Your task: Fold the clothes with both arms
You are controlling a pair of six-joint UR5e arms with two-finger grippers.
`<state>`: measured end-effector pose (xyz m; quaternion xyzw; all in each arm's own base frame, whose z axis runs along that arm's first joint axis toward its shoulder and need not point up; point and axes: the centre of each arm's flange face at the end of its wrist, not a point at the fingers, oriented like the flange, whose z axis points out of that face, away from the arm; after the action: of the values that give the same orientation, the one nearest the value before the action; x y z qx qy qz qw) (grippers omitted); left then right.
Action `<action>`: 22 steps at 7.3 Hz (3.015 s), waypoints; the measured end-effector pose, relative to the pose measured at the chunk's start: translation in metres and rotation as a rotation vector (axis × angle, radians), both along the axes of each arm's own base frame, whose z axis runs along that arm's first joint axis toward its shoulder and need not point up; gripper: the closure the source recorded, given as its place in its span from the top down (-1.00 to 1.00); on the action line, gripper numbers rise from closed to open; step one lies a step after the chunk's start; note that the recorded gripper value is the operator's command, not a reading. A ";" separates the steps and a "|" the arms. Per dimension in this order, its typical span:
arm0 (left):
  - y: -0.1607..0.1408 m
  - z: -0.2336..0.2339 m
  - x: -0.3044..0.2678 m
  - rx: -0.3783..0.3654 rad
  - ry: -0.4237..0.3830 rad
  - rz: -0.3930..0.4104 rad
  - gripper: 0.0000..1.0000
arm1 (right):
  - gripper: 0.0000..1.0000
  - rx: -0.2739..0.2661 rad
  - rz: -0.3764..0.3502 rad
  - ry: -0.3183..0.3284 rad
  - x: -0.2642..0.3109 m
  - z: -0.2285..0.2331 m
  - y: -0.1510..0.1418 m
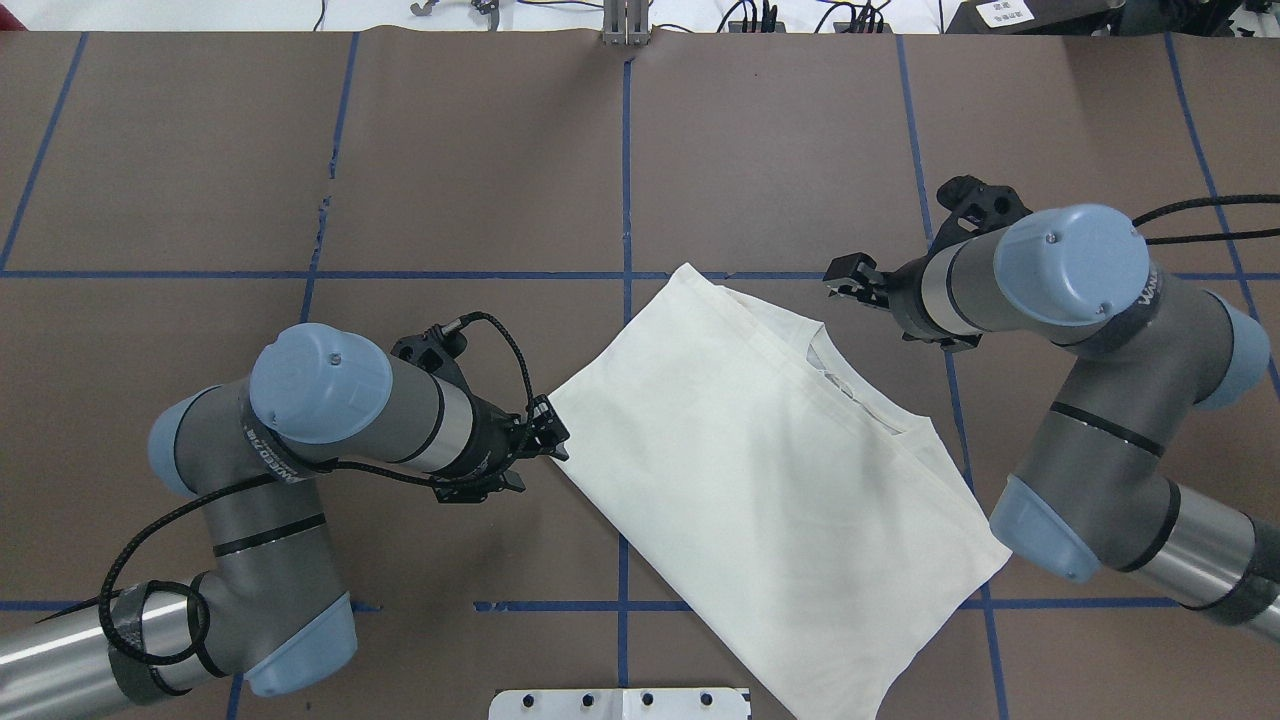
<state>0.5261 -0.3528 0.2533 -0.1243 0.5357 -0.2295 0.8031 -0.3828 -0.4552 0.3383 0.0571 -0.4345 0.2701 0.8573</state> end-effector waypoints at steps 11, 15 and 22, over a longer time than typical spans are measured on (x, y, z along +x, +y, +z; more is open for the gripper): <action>-0.039 0.027 0.042 0.060 -0.110 -0.100 -1.00 | 1.00 -0.002 -0.011 0.031 -0.003 0.014 -0.018; -0.081 0.039 0.013 0.176 -0.163 -0.111 -1.00 | 1.00 -0.002 -0.009 0.026 -0.005 0.010 -0.019; -0.320 0.033 -0.039 0.356 -0.188 -0.329 -0.16 | 1.00 0.030 -0.066 -0.076 -0.045 -0.050 0.007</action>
<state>0.4871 -0.6728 0.2867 0.1296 0.5038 -0.2695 0.8104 -0.4278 -0.4478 0.2886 0.0453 -0.4725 0.2369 0.8477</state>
